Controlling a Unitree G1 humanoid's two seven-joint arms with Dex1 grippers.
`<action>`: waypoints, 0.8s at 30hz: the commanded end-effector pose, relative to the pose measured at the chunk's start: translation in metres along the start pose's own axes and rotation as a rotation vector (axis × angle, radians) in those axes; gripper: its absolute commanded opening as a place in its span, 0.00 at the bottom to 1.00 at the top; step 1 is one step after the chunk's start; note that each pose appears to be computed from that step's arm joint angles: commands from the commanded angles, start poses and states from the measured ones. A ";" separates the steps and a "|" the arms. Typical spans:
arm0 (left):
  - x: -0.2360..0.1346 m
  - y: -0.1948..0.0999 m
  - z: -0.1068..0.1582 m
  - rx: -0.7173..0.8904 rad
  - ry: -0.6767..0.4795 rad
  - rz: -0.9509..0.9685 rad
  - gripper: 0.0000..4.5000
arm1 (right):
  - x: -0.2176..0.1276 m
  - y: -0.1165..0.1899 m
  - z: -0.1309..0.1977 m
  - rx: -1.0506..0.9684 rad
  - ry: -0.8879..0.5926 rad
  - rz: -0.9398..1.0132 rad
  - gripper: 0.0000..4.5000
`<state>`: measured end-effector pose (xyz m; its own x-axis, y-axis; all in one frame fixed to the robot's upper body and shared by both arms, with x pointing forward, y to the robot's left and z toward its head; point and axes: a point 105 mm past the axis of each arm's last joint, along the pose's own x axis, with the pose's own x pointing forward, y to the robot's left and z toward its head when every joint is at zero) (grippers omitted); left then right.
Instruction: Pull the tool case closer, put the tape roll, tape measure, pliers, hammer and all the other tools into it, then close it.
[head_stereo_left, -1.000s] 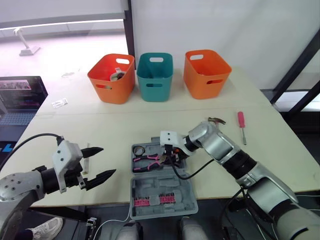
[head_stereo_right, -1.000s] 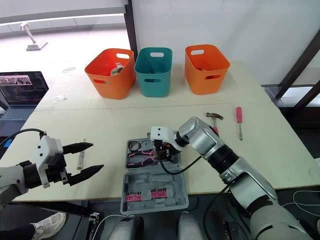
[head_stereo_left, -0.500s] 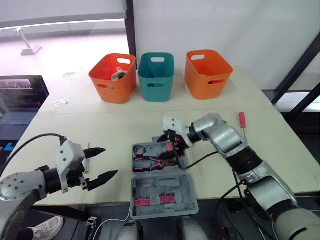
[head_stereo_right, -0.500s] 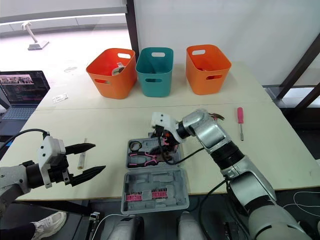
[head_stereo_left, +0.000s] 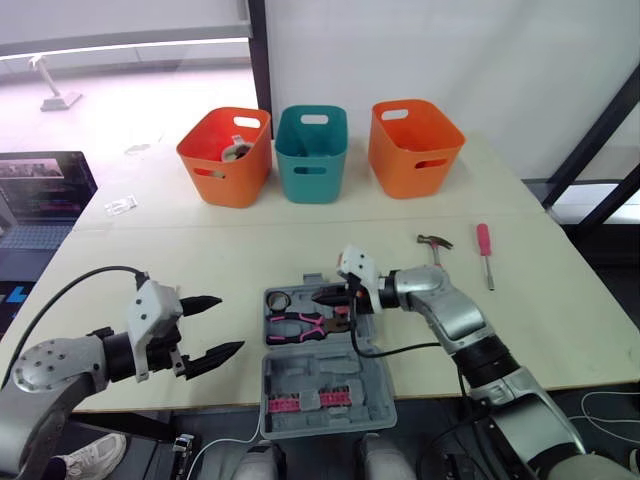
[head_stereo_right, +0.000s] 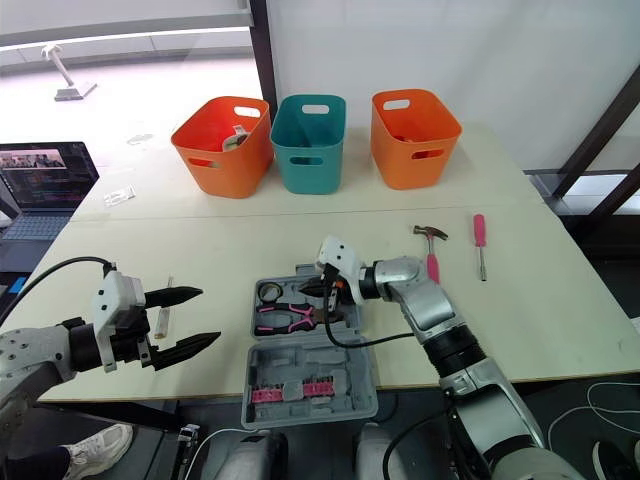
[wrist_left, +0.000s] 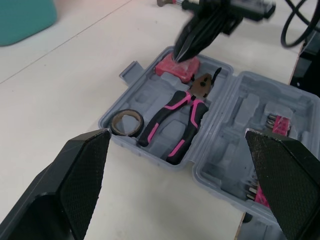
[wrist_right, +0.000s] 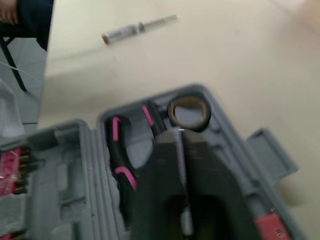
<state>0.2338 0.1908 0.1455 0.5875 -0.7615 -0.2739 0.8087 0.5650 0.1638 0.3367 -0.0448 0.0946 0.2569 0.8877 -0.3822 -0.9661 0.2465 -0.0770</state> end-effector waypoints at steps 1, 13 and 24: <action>-0.001 0.000 0.003 0.027 -0.012 0.000 1.00 | 0.004 -0.001 -0.011 -0.025 0.010 -0.004 0.01; 0.002 -0.001 -0.006 0.024 0.005 -0.007 1.00 | 0.022 -0.001 -0.064 -0.137 0.262 -0.032 0.01; 0.007 0.015 -0.019 0.028 -0.001 0.063 1.00 | -0.036 -0.024 0.047 -0.238 -0.194 -0.115 0.01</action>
<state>0.2462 0.1982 0.1226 0.6230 -0.7282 -0.2857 0.7798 0.6070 0.1533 0.3529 -0.0528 0.1252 0.3597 0.9071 -0.2187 -0.9121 0.2925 -0.2872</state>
